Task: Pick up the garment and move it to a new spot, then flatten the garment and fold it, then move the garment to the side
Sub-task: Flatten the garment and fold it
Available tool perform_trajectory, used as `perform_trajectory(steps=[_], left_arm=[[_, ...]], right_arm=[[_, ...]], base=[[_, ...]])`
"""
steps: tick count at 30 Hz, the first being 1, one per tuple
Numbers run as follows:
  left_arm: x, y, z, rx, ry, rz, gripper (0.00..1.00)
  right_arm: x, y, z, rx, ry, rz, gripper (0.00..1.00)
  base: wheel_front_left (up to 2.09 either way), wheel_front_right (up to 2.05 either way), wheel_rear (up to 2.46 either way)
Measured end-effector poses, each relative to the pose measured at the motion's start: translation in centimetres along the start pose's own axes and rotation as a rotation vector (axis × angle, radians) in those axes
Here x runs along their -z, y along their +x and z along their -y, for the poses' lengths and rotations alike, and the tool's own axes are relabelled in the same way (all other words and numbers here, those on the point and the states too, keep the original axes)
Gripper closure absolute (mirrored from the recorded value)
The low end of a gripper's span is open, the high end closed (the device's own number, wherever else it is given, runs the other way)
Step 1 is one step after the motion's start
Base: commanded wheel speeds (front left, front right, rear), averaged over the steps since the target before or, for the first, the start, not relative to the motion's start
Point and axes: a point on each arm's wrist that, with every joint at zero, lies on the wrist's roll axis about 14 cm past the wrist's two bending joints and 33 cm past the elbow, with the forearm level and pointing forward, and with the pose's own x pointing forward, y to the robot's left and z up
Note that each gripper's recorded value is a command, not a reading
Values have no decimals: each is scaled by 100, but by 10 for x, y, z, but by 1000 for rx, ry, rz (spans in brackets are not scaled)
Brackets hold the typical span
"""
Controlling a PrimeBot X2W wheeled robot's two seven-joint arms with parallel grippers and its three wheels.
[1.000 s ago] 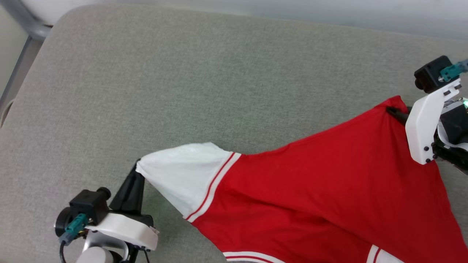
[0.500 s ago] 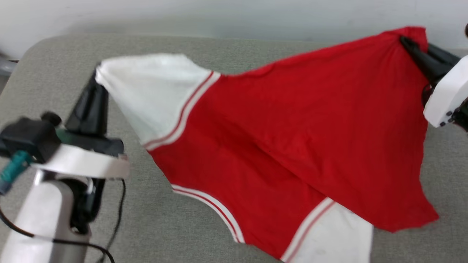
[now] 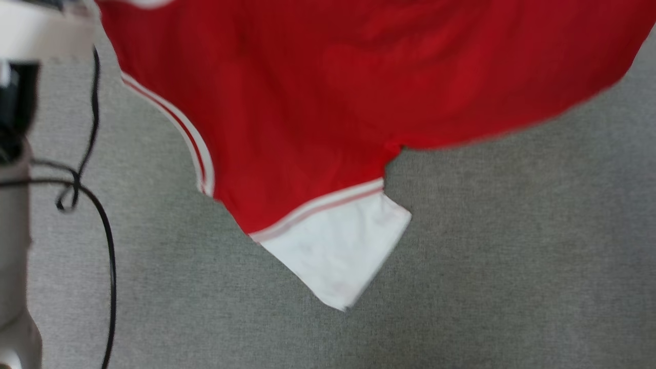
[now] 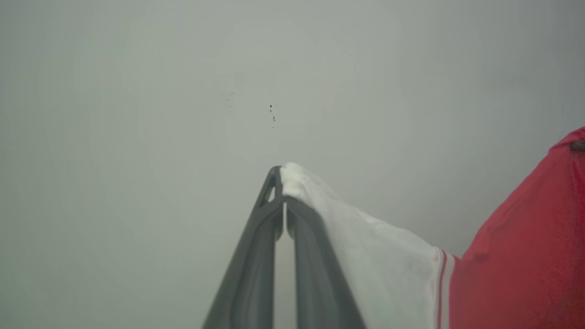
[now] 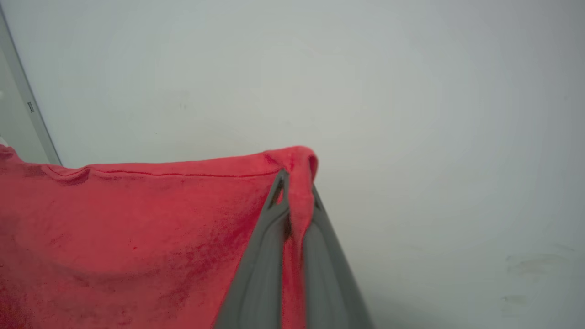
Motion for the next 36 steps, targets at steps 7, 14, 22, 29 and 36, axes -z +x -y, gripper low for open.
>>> perform_trajectory(steps=[7,14,22,29,36], left_arm=[[5,66,-22,12,58,60,100],[8,120,-41,-1,115,104,100],[5,152,-51,-17,125,155,100],[63,149,-54,-16,92,74,100],[144,115,-55,-20,33,-66,100]], right_arm=[[-21,54,27,65,-44,75,100],[-35,97,56,143,-96,144,100],[-47,128,64,164,-100,209,100],[17,148,60,130,-86,99,100],[104,144,50,76,-69,-61,100]], base=[[0,0,0],[0,0,0],[0,0,0],[0,0,0],[0,0,0]])
